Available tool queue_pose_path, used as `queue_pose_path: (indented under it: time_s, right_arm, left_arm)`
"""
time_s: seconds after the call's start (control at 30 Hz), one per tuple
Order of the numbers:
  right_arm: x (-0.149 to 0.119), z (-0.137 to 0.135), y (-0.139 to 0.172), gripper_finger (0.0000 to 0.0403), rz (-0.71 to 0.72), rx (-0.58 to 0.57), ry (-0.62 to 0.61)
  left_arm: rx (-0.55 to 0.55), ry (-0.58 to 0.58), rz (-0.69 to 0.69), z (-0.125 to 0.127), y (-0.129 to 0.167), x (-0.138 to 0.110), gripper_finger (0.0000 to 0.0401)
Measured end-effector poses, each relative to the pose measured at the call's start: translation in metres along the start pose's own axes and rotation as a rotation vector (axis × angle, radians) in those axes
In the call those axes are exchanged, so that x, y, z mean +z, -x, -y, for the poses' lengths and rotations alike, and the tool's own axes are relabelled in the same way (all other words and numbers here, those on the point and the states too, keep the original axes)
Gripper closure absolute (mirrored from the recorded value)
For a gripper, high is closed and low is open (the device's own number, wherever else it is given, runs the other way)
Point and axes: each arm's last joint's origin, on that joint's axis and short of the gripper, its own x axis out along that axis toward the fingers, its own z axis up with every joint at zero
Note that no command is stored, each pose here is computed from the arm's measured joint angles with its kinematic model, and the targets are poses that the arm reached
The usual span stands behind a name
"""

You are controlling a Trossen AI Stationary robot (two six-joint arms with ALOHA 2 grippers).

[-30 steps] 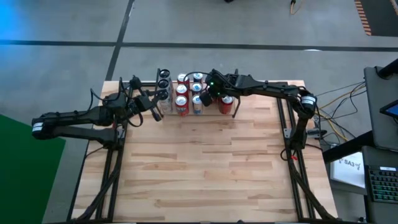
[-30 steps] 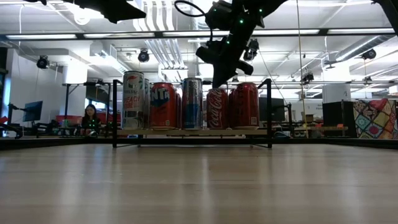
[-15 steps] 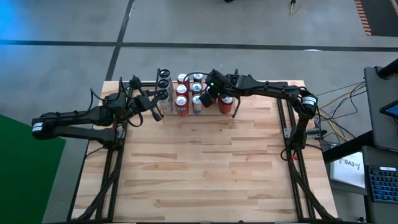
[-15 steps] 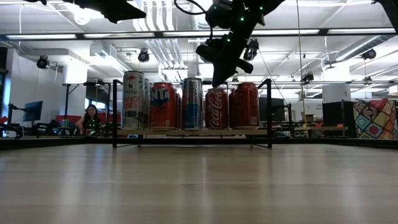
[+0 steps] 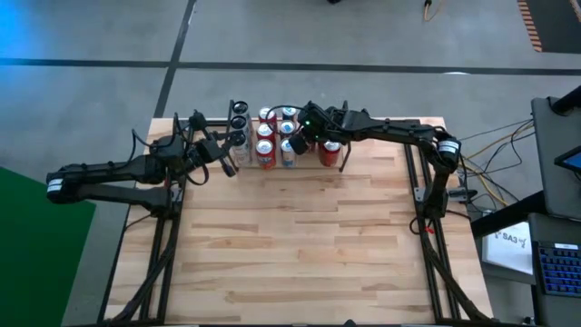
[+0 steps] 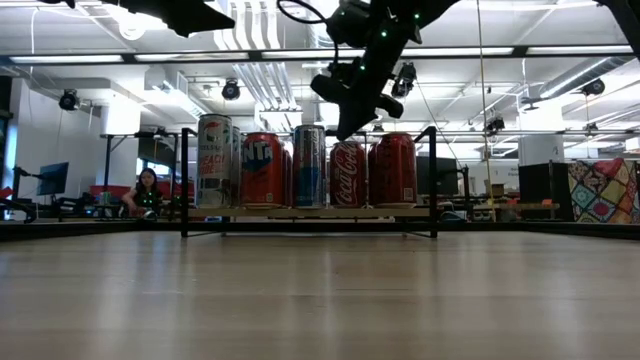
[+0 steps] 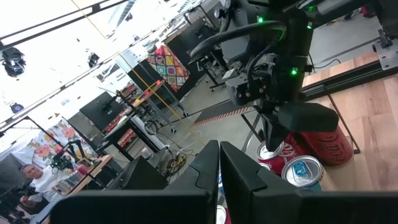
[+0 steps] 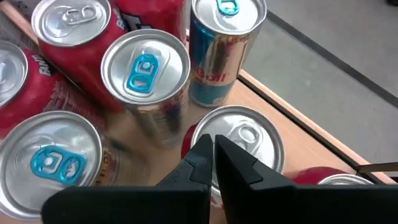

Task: Place canned beverage on shelf
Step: Put the red soda on the shelf aligned with the other red soda cans

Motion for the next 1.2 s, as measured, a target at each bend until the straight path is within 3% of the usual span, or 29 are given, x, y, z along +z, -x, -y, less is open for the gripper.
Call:
queue_pose_path:
  time_s: [1.2]
  right_arm:
    - [-0.008, -0.009, 0.013, 0.0394, -0.072, 0.067, 0.011]
  left_arm:
    - [0.001, 0.001, 0.002, 0.000, 0.000, 0.000, 0.0401]
